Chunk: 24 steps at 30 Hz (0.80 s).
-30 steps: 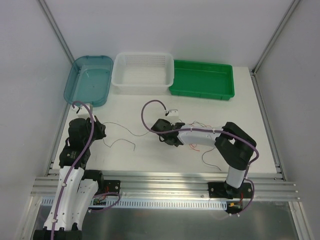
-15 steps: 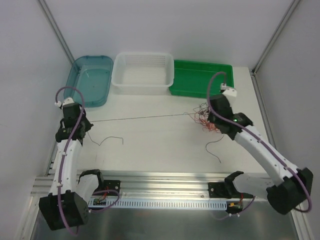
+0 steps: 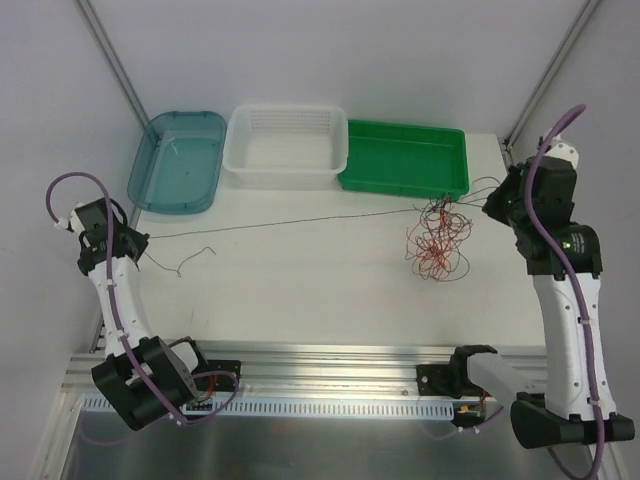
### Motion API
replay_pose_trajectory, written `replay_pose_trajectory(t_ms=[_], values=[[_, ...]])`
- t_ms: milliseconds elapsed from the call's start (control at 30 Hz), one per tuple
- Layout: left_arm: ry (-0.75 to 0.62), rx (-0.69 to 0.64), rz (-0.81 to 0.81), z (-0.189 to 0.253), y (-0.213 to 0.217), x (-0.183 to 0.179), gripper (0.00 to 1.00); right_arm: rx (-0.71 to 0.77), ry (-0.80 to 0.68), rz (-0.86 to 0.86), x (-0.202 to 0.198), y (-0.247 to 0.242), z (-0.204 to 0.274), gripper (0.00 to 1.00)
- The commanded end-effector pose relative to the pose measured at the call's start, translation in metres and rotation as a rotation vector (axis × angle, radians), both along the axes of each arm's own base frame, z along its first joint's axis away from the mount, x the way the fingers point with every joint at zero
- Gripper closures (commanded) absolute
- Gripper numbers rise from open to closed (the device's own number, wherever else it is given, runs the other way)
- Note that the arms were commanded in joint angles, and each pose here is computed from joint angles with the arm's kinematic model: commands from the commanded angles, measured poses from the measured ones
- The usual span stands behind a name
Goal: Untangle the cables
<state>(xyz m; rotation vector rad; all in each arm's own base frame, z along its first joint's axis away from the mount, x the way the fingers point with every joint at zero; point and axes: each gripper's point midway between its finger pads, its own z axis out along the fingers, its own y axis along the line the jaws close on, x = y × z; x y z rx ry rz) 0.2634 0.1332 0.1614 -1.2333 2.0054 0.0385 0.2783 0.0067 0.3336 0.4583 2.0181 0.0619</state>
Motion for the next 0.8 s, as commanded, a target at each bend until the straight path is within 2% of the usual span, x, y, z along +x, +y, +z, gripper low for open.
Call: replay_pose_trajectory(t_ms=[0,167,300,367,433,533,567,633,667,700,767], values=[[-0.032,-0.064,0.098,-0.001,0.011,-0.002,1.00,0.019,-0.042,-0.033,-0.004,-0.019,0.030,0.99],[0.019,-0.080,0.163,-0.022,0.018,-0.015,1.00,0.099,-0.098,-0.038,0.004,-0.029,0.060,0.99],[0.054,-0.091,0.176,-0.035,0.019,-0.022,1.00,0.160,-0.117,0.098,0.011,-0.005,0.072,0.99],[0.040,-0.128,0.114,-0.038,0.008,-0.017,1.00,0.208,-0.105,0.187,0.016,0.013,0.066,0.99],[0.007,-0.152,0.049,-0.038,-0.003,-0.010,1.00,0.291,-0.041,0.356,0.014,0.054,0.044,0.99],[-0.029,-0.155,-0.085,-0.039,-0.031,-0.007,1.00,0.252,0.019,0.429,0.008,0.081,0.014,0.99],[-0.043,-0.164,-0.147,-0.041,-0.046,-0.007,0.98,0.261,0.075,0.505,0.003,0.105,-0.011,0.99],[-0.043,-0.151,-0.285,-0.041,-0.077,-0.004,0.86,0.283,0.121,0.533,-0.005,0.121,-0.031,0.99],[-0.056,-0.144,-0.334,-0.040,-0.089,-0.006,0.64,0.286,0.162,0.570,-0.010,0.136,-0.051,0.99],[-0.068,-0.155,-0.389,-0.039,-0.102,-0.007,0.50,0.284,0.179,0.577,-0.013,0.140,-0.060,0.99],[-0.106,-0.142,-0.515,-0.031,-0.131,-0.010,0.33,0.272,0.213,0.610,-0.019,0.152,-0.072,0.99]])
